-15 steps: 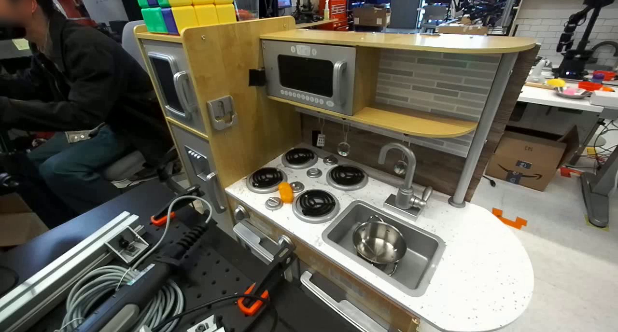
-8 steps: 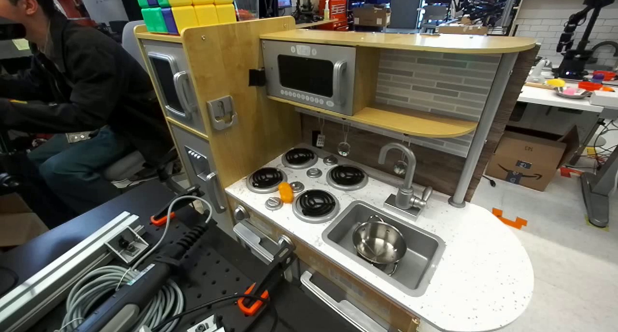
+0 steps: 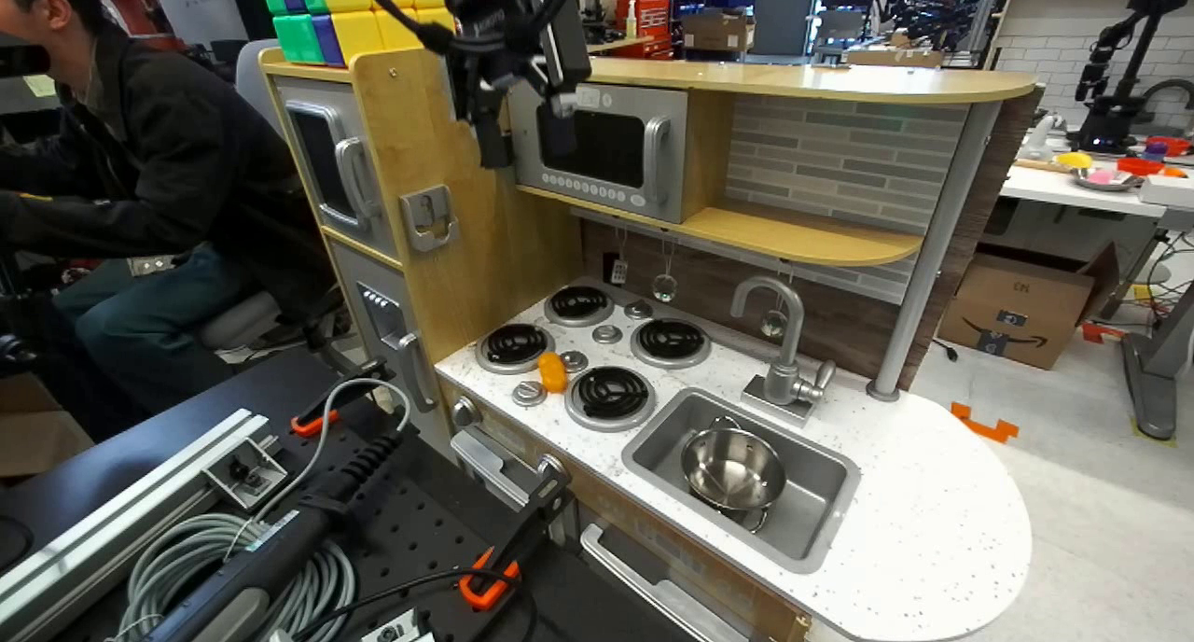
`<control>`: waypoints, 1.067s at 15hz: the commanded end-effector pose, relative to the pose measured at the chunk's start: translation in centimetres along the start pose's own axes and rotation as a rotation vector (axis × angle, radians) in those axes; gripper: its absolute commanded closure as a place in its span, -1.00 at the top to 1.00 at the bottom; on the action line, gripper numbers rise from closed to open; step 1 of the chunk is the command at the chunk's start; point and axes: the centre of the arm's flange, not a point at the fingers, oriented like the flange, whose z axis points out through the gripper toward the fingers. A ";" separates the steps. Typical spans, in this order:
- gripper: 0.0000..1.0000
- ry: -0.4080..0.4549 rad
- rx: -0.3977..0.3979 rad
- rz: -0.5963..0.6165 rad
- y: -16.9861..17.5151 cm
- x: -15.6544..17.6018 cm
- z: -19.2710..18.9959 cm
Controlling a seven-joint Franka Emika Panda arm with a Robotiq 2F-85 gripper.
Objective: Put the orange object in the silver pot
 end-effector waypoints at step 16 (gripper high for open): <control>1.00 -0.010 -0.026 -0.037 -5.9 1.7 7.9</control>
